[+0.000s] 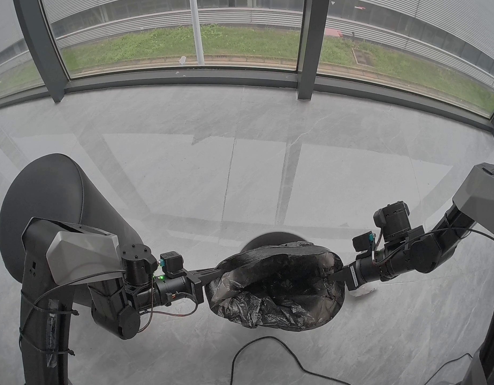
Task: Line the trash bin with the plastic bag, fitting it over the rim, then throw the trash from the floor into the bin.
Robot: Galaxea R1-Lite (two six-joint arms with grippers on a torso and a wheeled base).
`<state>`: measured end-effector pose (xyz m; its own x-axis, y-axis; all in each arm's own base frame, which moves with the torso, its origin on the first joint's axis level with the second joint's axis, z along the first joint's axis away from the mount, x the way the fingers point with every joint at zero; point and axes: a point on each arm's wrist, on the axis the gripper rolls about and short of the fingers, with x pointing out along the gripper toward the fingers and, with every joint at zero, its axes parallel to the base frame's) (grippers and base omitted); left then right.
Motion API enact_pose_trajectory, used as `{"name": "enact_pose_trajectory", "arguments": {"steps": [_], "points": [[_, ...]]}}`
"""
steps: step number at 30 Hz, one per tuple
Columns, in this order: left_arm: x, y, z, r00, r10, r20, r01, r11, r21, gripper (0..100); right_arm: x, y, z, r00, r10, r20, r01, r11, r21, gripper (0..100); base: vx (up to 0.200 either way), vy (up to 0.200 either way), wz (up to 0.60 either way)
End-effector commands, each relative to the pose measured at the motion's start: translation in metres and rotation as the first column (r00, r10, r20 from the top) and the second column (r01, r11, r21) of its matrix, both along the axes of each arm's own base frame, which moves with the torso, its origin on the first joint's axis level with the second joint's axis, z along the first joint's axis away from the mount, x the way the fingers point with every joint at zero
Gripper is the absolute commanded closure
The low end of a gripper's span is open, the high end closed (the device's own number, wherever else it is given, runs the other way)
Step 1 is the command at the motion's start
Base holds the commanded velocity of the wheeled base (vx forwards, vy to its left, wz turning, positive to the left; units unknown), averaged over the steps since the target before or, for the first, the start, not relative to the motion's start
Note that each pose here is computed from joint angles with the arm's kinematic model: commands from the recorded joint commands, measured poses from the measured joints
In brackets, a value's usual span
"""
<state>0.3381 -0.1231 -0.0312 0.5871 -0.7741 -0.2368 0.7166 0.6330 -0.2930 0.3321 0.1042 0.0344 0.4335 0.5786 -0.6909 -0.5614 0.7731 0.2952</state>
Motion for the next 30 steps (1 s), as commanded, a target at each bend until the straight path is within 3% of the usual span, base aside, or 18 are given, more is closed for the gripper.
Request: {"name": "enact_pose_trajectory", "arguments": {"steps": [1, 7, 13, 23, 25, 27, 30], "points": [[-0.009, -0.001, -0.003, 0.999, -0.032, -0.029, 0.032, 0.999, 0.007, 100, -0.009, -0.002, -0.004, 1.0, 0.003, -0.029, -0.003, 1.0, -0.009, 100, 0.0, 0.0, 0.0], [0.007, -0.008, -0.004, 1.0, -0.024, 0.01, 0.025, 1.0, -0.015, 100, -0.002, -0.001, -0.014, 1.0, -0.003, -0.031, 0.002, 1.0, -0.019, 100, 0.0, 0.0, 0.0], [0.038, -0.009, 0.002, 0.993, 0.062, 0.095, -0.057, 0.997, -0.056, 100, 0.023, 0.004, -0.018, 0.996, -0.034, 0.081, 0.037, 0.998, -0.041, 100, 0.0, 0.0, 0.0], [0.029, -0.012, 0.003, 0.996, 0.039, 0.078, -0.035, 0.998, -0.049, 100, 0.019, 0.002, -0.016, 0.995, -0.009, 0.095, 0.015, 0.998, -0.059, 100, 0.0, 0.0, 0.0], [0.028, -0.014, 0.01, 0.996, 0.034, 0.087, -0.029, 0.998, -0.058, 100, 0.019, 0.002, -0.015, 0.995, -0.01, 0.096, 0.015, 0.998, -0.057, 100, 0.0, 0.0, 0.0], [0.026, -0.023, 0.04, 0.989, 0.017, 0.144, -0.003, 0.995, -0.098, 100, 0.019, -0.002, -0.003, 0.994, -0.021, 0.109, 0.027, 0.998, -0.051, 100, 0.0, 0.0, 0.0], [0.021, -0.029, 0.065, 0.988, 0.005, 0.154, 0.019, 0.988, -0.153, 100, 0.014, -0.005, 0.014, 0.996, -0.025, 0.083, 0.03, 0.998, -0.059, 100, 0.0, 0.0, 0.0]]}}
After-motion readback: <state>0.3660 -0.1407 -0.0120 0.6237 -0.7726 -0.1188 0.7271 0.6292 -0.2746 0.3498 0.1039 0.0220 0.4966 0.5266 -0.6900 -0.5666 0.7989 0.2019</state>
